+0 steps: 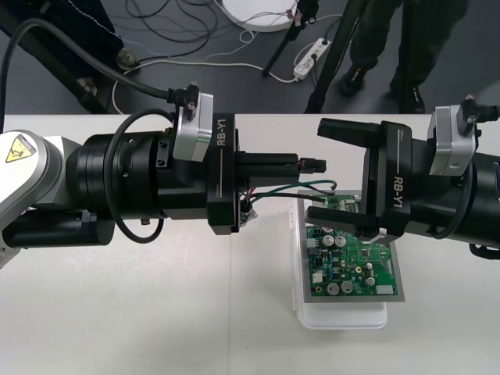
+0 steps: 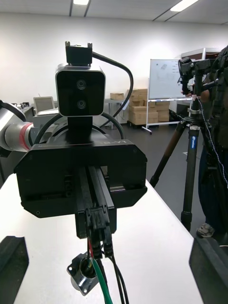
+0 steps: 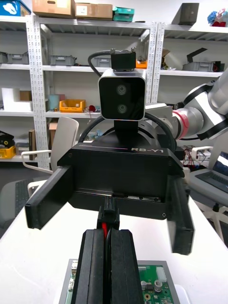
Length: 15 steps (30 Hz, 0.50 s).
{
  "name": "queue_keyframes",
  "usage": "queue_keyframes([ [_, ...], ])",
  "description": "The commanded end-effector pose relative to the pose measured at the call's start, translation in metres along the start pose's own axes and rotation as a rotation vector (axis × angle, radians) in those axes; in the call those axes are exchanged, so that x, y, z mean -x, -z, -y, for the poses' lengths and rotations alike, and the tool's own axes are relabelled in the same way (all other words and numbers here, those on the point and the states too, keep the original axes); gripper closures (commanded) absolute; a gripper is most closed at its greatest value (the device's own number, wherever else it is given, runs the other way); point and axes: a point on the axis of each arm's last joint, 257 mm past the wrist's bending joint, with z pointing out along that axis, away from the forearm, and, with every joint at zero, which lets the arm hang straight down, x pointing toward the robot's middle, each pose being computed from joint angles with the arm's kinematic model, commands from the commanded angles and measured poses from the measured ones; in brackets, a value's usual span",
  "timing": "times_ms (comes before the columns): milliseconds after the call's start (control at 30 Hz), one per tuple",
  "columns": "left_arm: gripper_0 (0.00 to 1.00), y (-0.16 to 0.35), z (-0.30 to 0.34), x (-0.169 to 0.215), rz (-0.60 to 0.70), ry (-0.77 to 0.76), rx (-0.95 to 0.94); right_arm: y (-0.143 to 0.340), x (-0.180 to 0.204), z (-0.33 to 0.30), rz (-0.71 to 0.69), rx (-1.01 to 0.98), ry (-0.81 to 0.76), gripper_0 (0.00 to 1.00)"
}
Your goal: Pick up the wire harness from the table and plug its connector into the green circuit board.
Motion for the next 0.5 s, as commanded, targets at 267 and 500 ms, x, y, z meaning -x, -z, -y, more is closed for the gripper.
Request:
queue_keyframes([
  [267,1.00,0.001,-0.012,0.012,0.042,-0.063,0.065,0.035,-0.018,0.009,-0.089,-0.056,-0.023,0.00],
  [500,1.00,0.007,-0.010,0.005,0.051,-0.024,0.086,0.061,-0.042,0.006,-0.206,-0.056,-0.004,0.00],
])
